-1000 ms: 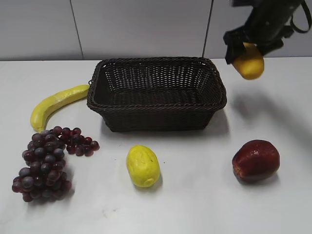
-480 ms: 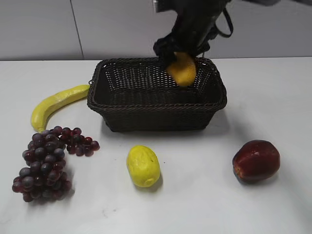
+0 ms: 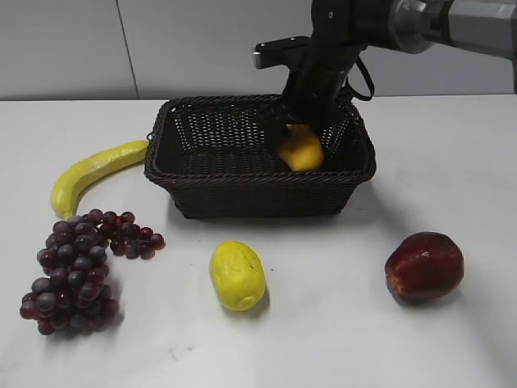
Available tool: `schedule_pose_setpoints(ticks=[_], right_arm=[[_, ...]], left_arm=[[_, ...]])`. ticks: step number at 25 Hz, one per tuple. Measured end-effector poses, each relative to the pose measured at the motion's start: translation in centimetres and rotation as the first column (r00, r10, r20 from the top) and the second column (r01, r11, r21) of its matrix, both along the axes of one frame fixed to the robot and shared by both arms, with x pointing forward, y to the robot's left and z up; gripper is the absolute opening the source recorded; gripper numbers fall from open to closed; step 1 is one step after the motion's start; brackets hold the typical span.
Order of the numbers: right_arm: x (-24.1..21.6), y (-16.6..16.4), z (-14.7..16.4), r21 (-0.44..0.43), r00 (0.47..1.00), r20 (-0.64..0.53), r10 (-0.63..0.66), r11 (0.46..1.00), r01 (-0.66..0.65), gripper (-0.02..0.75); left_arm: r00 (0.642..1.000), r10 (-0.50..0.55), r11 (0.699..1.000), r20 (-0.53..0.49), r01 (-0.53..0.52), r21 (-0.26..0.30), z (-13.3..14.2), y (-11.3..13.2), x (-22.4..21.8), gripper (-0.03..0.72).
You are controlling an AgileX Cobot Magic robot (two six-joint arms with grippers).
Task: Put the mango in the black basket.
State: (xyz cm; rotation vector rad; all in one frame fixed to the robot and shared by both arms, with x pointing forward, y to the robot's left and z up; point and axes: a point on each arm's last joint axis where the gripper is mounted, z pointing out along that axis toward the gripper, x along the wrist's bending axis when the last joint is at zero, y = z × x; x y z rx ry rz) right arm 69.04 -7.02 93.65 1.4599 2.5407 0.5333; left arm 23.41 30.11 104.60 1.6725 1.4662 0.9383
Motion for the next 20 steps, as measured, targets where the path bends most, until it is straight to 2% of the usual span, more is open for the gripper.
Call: schedule_pose_setpoints(ticks=[2,5,8,12,15,20], right_arm=[[-0.1,0.0,0.0,-0.004,1.0,-0.006,0.002,1.0,-0.002,0.655],[-0.4,-0.3,0.3,-0.035,1.0,-0.026,0.011,0.999,-0.012,0.657],[-0.7,-0.9,2.5,-0.072,1.0,0.006,0.024,0.997,-0.024,0.657],[-1.9,-2.1,9.2,-0.087,0.991,0.129,0.034,0.996,-0.023,0.657],[-3.6,-4.0,14.8,-0.071,0.978,0.208,-0.012,0.997,0.028,0.657],[-7.4,-8.8,22.7,-0.028,0.939,0.324,-0.113,0.991,0.129,0.652]], left_arm=[[1.0,0.0,1.0,0.0,0.0,0.0,0.0,0.0,0.0,0.23],[1.0,0.0,1.0,0.0,0.0,0.0,0.0,0.0,0.0,0.23],[1.0,0.0,1.0,0.0,0.0,0.0,0.0,0.0,0.0,0.23],[1.0,0.0,1.0,0.0,0.0,0.0,0.0,0.0,0.0,0.23],[1.0,0.0,1.0,0.0,0.0,0.0,0.0,0.0,0.0,0.23],[1.0,0.0,1.0,0.0,0.0,0.0,0.0,0.0,0.0,0.231]])
